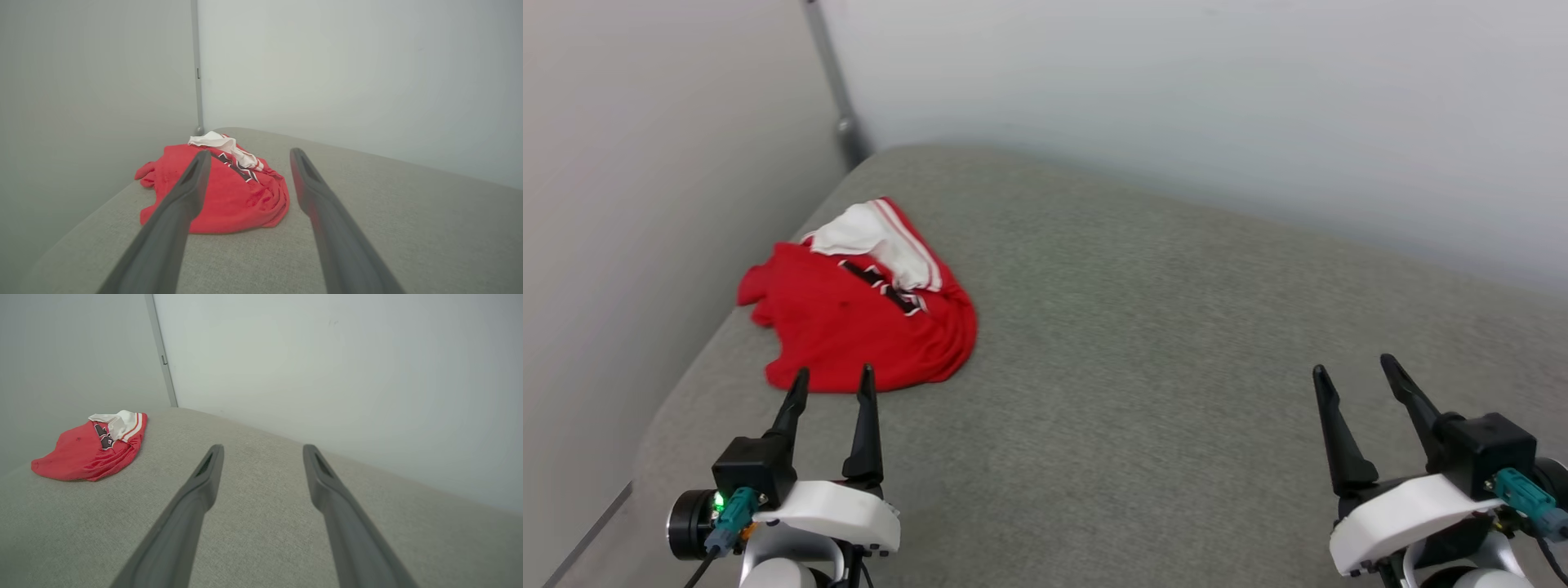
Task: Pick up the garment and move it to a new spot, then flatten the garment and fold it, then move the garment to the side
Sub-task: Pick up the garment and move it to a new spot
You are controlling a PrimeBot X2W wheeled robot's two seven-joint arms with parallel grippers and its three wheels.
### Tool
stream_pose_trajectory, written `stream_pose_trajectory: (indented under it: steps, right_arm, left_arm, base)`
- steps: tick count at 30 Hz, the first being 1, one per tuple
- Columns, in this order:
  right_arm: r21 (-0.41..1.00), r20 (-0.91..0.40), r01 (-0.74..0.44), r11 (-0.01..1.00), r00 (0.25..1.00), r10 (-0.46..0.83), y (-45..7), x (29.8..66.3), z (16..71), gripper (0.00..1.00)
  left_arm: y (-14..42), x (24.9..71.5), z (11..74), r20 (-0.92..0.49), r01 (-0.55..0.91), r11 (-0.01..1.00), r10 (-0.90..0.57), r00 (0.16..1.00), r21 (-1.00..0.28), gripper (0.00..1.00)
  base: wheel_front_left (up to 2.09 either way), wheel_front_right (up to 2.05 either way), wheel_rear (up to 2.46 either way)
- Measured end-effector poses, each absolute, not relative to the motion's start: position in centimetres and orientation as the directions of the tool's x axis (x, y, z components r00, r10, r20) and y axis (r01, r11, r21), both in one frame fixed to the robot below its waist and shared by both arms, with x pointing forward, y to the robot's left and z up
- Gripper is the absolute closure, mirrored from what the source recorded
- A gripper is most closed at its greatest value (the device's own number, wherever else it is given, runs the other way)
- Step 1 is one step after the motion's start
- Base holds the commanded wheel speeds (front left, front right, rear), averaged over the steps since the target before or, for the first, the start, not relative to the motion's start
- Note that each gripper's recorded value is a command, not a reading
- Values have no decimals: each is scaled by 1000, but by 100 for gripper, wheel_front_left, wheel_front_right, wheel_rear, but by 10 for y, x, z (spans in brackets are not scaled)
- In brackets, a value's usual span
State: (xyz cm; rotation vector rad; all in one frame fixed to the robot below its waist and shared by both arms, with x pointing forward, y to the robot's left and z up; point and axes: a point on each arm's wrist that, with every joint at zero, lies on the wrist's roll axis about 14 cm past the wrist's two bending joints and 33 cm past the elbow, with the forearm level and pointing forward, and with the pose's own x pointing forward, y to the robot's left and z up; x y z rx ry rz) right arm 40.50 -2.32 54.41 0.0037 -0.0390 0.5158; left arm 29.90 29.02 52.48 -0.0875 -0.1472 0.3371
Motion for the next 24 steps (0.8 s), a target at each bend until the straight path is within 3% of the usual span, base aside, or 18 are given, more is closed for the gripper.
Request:
stream_pose_trajectory:
  steps: [11, 24]
  right_arm:
    - [-4, 52, -669, 743, 742, 669, 56, 402, 548, 0]
    - [-1, 33, -696, 718, 718, 696, 72, 409, 540, 0]
  left_arm:
    - [341, 250, 529, 136, -505, 857, 515, 846, -102, 0]
    - [349, 246, 529, 131, -537, 840, 543, 829, -80, 0]
  base:
    - [0, 0, 0]
    - [0, 0, 0]
